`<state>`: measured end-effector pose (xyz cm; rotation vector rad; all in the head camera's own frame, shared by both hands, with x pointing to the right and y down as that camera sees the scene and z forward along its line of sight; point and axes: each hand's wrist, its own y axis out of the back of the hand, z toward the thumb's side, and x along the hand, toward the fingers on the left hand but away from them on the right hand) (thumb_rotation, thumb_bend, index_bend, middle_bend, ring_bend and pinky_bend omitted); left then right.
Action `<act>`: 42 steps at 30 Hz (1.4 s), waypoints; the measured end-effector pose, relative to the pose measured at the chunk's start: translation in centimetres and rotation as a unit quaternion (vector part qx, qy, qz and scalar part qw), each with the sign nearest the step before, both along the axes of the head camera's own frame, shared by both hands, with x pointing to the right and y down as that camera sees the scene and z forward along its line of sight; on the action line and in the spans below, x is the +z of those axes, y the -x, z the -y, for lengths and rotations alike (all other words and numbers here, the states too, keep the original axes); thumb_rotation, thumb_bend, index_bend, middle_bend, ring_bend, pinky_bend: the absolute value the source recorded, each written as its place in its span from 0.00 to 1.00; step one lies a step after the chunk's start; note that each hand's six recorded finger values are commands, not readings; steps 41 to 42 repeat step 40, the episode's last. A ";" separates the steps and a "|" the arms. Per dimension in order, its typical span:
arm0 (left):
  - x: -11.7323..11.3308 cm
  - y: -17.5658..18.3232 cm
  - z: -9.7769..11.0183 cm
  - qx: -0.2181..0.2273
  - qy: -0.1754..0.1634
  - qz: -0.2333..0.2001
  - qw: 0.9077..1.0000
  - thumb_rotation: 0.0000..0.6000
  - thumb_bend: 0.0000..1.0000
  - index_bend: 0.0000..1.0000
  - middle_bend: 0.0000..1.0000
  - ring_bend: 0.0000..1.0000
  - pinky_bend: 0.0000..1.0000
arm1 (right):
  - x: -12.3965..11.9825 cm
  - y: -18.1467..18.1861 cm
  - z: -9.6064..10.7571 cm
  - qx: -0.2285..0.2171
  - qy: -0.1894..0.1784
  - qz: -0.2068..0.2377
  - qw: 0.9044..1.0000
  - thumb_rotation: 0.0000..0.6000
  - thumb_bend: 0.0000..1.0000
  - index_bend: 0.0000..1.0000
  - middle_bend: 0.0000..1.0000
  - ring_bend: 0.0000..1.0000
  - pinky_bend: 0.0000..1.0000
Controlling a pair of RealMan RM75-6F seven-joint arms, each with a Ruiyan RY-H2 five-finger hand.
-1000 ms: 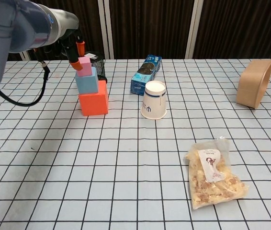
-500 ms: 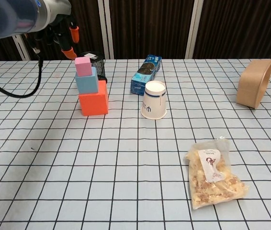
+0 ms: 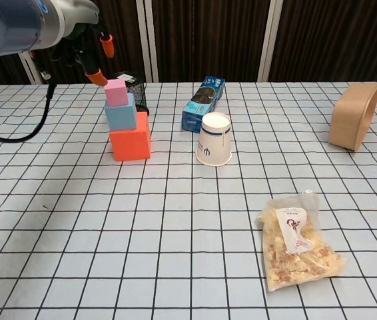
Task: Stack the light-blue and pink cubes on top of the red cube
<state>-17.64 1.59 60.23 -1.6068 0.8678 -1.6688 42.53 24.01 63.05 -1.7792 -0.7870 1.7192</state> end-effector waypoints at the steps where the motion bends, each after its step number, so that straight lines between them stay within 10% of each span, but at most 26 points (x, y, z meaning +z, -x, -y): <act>1: -0.4 0.0 -0.2 0.006 -0.002 -0.009 1.000 1.00 0.27 0.27 0.85 0.70 0.76 | 0.0 0.0 0.0 0.000 -0.001 0.001 1.000 1.00 0.14 0.14 0.10 0.20 0.38; 13: -8.4 7.1 -5.2 0.042 -0.063 -0.119 0.990 1.00 0.27 0.28 0.60 0.47 0.56 | -0.9 0.8 0.1 -0.008 -0.015 0.015 1.000 1.00 0.14 0.14 0.10 0.20 0.38; 23: -8.9 17.3 -12.4 0.048 -0.127 -0.213 0.968 1.00 0.27 0.27 0.41 0.27 0.39 | -2.3 1.3 -0.1 -0.016 -0.037 0.019 0.999 1.00 0.14 0.14 0.10 0.20 0.38; 31: -3.9 26.8 -19.0 0.048 -0.092 -0.091 0.990 1.00 0.24 0.13 0.19 0.09 0.20 | -3.6 1.4 0.1 -0.020 -0.063 0.018 0.998 1.00 0.14 0.14 0.10 0.20 0.38; 42: -3.1 27.1 -21.0 0.047 -0.085 -0.032 0.995 1.00 0.19 0.11 0.17 0.09 0.20 | -4.4 0.6 0.5 -0.005 -0.083 0.016 0.996 1.00 0.14 0.14 0.10 0.20 0.38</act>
